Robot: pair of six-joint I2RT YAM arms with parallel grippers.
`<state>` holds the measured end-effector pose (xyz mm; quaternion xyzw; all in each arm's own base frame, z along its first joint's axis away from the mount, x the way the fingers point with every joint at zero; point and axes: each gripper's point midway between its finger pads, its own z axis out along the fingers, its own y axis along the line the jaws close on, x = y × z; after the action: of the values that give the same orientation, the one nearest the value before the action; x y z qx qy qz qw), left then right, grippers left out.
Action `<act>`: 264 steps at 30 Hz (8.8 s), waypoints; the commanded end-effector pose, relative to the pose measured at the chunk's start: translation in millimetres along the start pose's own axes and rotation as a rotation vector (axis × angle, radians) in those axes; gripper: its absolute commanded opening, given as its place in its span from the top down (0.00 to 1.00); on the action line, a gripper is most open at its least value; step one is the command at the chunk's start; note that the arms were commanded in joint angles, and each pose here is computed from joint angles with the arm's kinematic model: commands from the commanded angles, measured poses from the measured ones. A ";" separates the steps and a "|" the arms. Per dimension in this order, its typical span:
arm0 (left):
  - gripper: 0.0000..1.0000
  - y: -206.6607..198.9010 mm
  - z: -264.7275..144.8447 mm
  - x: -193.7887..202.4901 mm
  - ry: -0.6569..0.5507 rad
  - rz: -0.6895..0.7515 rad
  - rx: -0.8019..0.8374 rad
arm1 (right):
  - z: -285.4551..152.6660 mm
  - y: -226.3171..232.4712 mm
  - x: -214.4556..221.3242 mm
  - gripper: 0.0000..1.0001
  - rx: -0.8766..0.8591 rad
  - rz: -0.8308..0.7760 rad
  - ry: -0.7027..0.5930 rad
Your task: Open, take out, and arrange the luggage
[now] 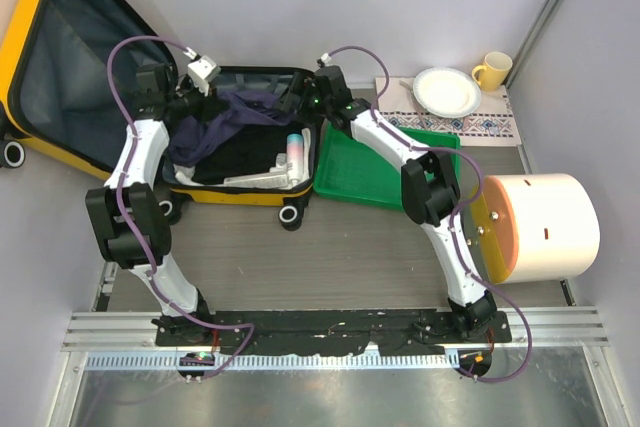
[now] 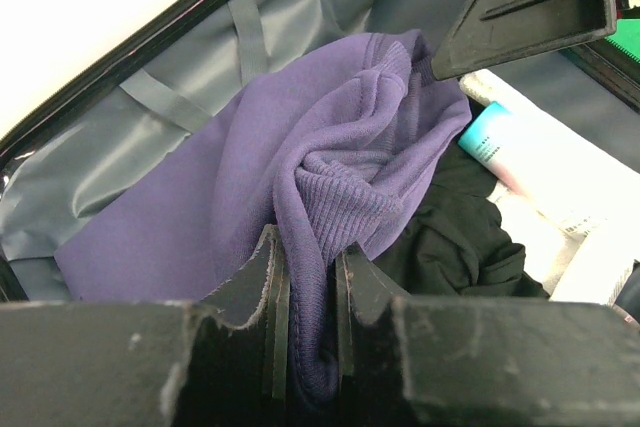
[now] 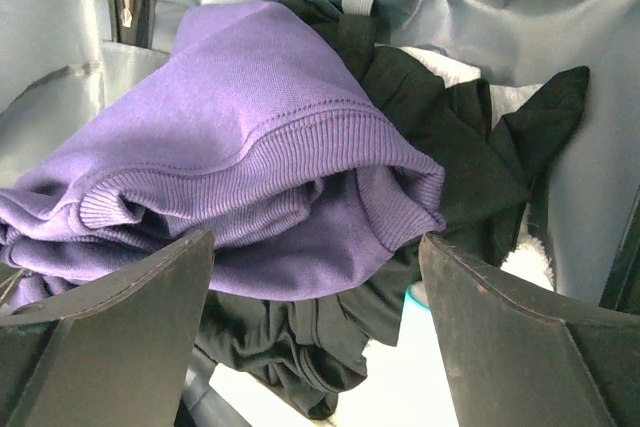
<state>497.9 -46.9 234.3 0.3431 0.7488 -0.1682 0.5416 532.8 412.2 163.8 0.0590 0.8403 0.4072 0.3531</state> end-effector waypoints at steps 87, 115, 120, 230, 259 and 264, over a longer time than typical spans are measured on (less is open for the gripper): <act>1.00 -460.1 176.1 -105.2 -0.185 0.028 0.827 | -307.3 -220.5 -175.2 0.99 0.620 -0.355 -0.149; 0.16 -264.3 85.5 -141.0 -0.055 -0.214 0.461 | -287.5 -156.4 -191.6 0.17 0.491 -0.451 -0.193; 0.13 -137.6 53.2 -83.4 0.076 -0.291 0.130 | -264.1 -58.9 -189.4 0.10 0.326 -0.664 -0.301; 1.00 4.6 -37.7 18.6 0.214 -0.801 -0.217 | 20.4 95.0 128.7 0.02 -0.450 -1.269 -0.069; 1.00 -20.0 -69.5 -23.7 0.125 -0.648 -0.069 | -54.6 141.1 23.3 0.99 -0.371 -1.400 -0.322; 1.00 -40.2 -76.7 -3.9 0.186 -0.608 -0.026 | -51.1 118.8 46.0 0.70 -0.381 -1.431 -0.217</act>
<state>441.1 -25.0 254.2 0.0699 0.8709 -0.2810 0.3972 458.7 481.0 211.1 -0.5087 0.5802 0.2040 0.6025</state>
